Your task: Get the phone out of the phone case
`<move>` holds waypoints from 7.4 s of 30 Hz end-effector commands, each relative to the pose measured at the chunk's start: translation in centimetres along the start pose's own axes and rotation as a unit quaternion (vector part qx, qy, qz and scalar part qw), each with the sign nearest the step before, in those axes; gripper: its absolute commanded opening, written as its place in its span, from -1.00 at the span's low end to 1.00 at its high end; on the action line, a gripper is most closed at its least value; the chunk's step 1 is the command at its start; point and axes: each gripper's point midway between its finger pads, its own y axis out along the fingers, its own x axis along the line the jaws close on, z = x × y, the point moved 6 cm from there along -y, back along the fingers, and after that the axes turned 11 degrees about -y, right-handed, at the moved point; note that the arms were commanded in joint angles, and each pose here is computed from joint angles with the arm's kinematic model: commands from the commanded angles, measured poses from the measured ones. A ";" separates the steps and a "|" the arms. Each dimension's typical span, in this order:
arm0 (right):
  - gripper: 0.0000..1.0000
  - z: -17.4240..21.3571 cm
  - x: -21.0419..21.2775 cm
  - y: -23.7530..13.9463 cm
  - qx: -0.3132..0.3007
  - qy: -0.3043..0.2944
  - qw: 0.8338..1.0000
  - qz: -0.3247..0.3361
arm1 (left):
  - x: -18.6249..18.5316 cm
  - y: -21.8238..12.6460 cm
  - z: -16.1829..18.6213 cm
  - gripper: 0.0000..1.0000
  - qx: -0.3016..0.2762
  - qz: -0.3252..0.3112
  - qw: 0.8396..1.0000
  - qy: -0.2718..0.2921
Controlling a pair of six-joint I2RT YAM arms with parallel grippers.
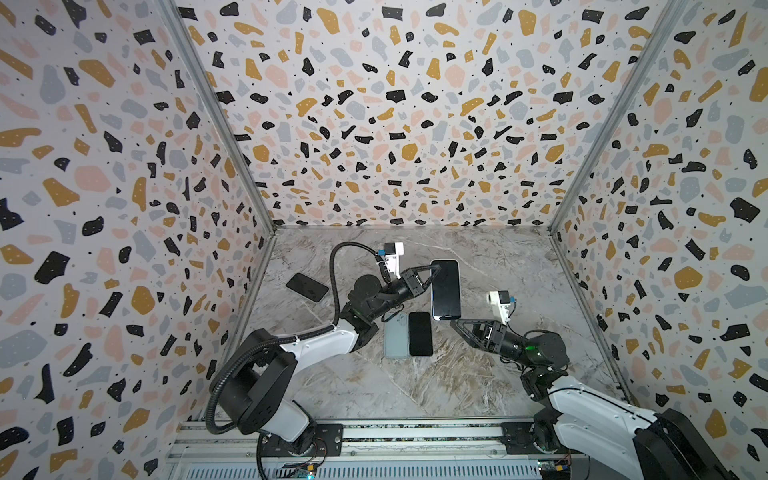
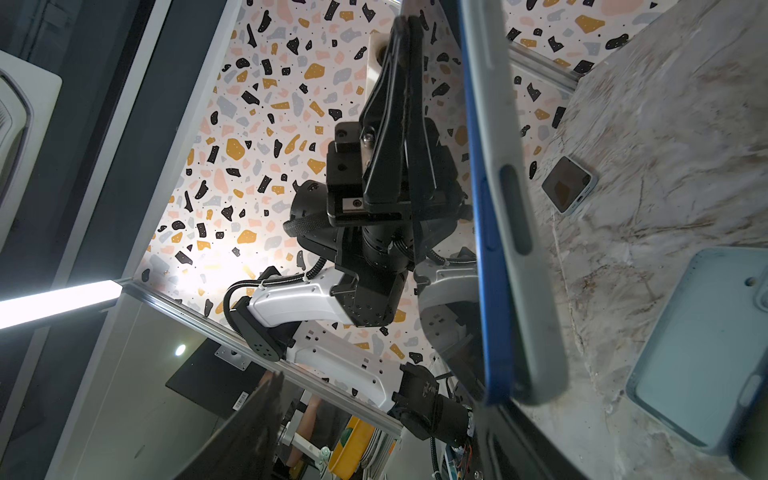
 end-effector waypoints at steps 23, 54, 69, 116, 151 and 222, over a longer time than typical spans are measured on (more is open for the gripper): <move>-0.28 -1.0 -0.4 -0.2 -0.025 -0.004 1.000 -0.004 | -1.3 0.1 1.6 -1.00 0.026 0.061 0.998 0.001; -1.00 -1.7 -0.3 -1.2 -0.064 0.017 0.997 0.031 | -0.9 -1.8 3.1 0.64 0.011 0.065 0.998 0.009; -1.00 -3.7 0.5 -0.4 -0.080 0.015 0.996 0.027 | -0.1 -5.4 7.0 0.54 -0.002 0.064 0.996 0.059; -1.00 -3.9 0.8 -0.6 -0.090 0.016 0.996 0.023 | 3.7 -5.6 9.6 -0.28 0.019 0.091 0.996 0.008; -1.00 -3.9 1.1 -0.6 -0.089 0.010 0.996 0.019 | 1.6 -4.5 9.4 -0.22 0.022 0.141 0.990 -0.001; -1.00 -3.4 1.7 -0.5 -0.083 0.009 0.996 0.011 | 1.3 -3.2 8.3 -0.40 0.013 0.146 0.989 -0.012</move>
